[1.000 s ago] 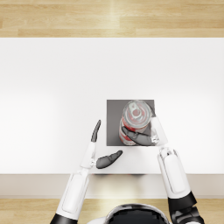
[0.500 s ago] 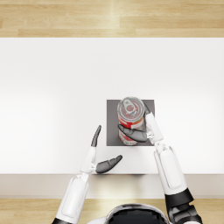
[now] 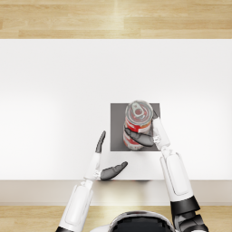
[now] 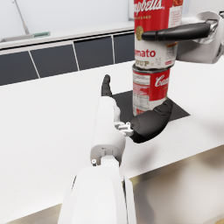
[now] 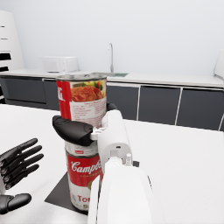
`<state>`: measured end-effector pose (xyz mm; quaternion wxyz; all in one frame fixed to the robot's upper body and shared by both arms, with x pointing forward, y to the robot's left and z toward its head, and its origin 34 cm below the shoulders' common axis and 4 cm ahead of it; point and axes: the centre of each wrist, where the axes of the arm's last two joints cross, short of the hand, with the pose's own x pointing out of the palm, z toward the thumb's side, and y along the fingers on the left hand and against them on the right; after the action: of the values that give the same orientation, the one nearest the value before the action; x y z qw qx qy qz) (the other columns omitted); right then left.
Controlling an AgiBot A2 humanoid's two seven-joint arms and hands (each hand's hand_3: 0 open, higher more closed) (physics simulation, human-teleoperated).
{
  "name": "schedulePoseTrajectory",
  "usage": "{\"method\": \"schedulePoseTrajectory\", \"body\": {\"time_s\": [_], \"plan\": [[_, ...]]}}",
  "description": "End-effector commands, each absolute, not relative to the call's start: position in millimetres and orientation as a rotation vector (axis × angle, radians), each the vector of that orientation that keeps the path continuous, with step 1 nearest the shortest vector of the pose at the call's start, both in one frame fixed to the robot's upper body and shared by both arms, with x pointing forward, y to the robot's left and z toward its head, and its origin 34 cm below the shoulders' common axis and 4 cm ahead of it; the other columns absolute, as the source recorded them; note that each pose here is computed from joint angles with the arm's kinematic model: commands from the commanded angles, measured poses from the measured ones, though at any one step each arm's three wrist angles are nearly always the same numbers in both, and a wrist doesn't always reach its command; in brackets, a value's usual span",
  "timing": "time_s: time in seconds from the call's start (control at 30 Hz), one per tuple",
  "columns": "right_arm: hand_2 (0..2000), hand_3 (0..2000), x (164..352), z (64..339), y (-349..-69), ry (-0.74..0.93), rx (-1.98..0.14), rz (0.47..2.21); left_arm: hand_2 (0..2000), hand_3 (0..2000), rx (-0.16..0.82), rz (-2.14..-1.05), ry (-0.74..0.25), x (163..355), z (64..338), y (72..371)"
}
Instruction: Pick up the red can on the left and place it in the middle, then pick up the red can on the right and place it on top of the can in the middle
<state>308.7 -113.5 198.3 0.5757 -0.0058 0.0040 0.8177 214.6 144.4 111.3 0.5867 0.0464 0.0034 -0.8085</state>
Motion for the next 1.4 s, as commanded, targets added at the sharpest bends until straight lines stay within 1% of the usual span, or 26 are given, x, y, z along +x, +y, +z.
{"method": "schedulePoseTrajectory", "body": {"time_s": [0.03, 0.07, 0.1, 0.13, 0.2, 0.23, 0.4, 0.53, 0.63, 0.67, 0.7, 0.97, 1.07, 1.13, 1.17, 1.23, 1.27, 1.33, 1.4], "plan": [[2000, 1520, 310.3, 190, -114, 0.034, 0.012, 1.907, 0, 0, 0.11, -1.879, 0.002, 215.3, 113, 145], [2000, 1520, 310.3, 190, -114, 0.032, 0.012, 1.908, 0, 0, 0.109, -1.878, 0.001, 215.3, 113, 145], [639, 1193, 310.3, 190, -114, 0.027, 0.008, 1.914, 0, 0, 0.108, -1.877, 0.0, 215.3, 113, 145], [0, 867, 308.4, 192, -115, 0.023, -0.01, 1.946, 0, 0, 0.107, -1.876, -0.001, 215.3, 113, 145], [0, 213, 306.5, 195, -114, 0.016, -0.027, 1.971, 0, 0, 0.107, -1.872, -0.007, 216.4, 114, 145], [0, 0, 305.7, 199, -115, -0.003, -0.029, 1.947, 0, 0, 0.109, -1.874, -0.012, 216.4, 115, 144], [0, 0, 296.9, 231, -120, -0.141, -0.072, 1.838, 0, 0, 0.139, -1.874, -0.07, 216.9, 129, 141], [0, 0, 289.5, 246, -124, -0.212, -0.096, 1.791, 0, 0, 0.151, -1.885, -0.097, 215.0, 135, 137], [0, 0, 284.8, 256, -125, -0.255, -0.121, 1.786, 0, 0, 0.159, -1.885, -0.12, 216.2, 140, 135], [0, 0, 283.8, 257, -128, -0.137, -0.266, 1.843, 0, 0, 0.166, -1.888, -0.132, 215.2, 143, 133], [0, 0, 282.9, 261, -126, -0.243, -0.17, 1.803, 0, 0, 0.167, -1.888, -0.138, 216.3, 144, 132], [0, 0, 270.7, 290, -124, -0.363, -0.241, 1.796, 0, 0, 0.169, -1.888, -0.166, 218.4, 149, 128], [0, 0, 264.2, 302, -127, -0.42, -0.273, 1.783, 0, 0, 0.183, -1.877, -0.195, 219.7, 156, 129], [0, 0, 259.6, 309, -133, -0.425, -0.331, 1.774, 0, 0, 0.209, -1.844, -0.236, 224.4, 168, 134], [0, 0, 255.9, 313, -138, -0.473, -0.316, 1.744, 0, 0, 0.232, -1.817, -0.269, 226.9, 177, 139], [0, 0, 251.4, 319, -148, -0.498, -0.338, 1.719, 0, 0, 0.27, -1.757, -0.338, 233.0, 195, 148], [0, 0, 249.6, 319, -153, -0.514, -0.354, 1.704, 0, 0, 0.294, -1.73, -0.364, 232.5, 203, 153], [0, 0, 250.1, 318, -167, -0.635, -0.451, 1.625, 0, 0, 0.338, -1.668, -0.416, 236.5, 220, 165], [0, 0, 249.5, 316, -180, -0.691, -0.497, 1.558, 0, 0, 0.372, -1.611, -0.442, 238.3, 230, 179]]}}
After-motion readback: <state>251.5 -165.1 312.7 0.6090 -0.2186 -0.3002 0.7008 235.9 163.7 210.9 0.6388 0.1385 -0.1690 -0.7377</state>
